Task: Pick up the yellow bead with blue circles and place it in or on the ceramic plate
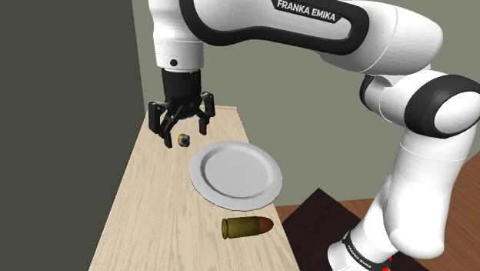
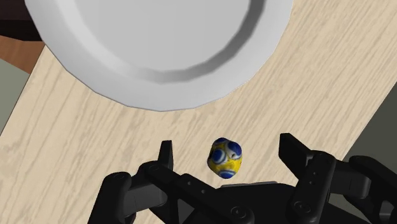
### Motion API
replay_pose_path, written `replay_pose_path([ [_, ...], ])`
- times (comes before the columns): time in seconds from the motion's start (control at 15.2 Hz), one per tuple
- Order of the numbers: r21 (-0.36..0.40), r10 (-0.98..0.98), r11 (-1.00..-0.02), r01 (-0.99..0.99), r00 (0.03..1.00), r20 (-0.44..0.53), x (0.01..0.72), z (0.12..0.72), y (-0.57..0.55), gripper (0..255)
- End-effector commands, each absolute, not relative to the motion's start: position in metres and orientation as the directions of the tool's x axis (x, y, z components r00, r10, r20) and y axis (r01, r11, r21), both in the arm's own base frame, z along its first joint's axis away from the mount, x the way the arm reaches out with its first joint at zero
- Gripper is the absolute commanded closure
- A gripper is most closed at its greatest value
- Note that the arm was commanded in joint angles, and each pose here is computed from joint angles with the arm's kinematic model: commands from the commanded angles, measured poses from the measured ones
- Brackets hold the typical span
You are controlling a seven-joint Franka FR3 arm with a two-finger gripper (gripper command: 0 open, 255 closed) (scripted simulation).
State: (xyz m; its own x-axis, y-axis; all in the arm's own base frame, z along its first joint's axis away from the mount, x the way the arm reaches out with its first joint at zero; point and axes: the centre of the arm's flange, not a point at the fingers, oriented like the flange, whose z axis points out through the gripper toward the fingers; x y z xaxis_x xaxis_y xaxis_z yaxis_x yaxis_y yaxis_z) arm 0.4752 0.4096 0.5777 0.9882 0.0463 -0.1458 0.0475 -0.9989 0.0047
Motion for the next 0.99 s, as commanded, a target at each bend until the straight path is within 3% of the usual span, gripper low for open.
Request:
replay_pose_path([
  [0.0, 0.005, 0.046, -0.999, 0.047, 0.988, -0.146, 0.475, 0.578, 0.41, 255],
  [0.92, 0.005, 0.046, -0.999, 0.047, 0.988, -0.146, 0.475, 0.604, 0.41, 255],
])
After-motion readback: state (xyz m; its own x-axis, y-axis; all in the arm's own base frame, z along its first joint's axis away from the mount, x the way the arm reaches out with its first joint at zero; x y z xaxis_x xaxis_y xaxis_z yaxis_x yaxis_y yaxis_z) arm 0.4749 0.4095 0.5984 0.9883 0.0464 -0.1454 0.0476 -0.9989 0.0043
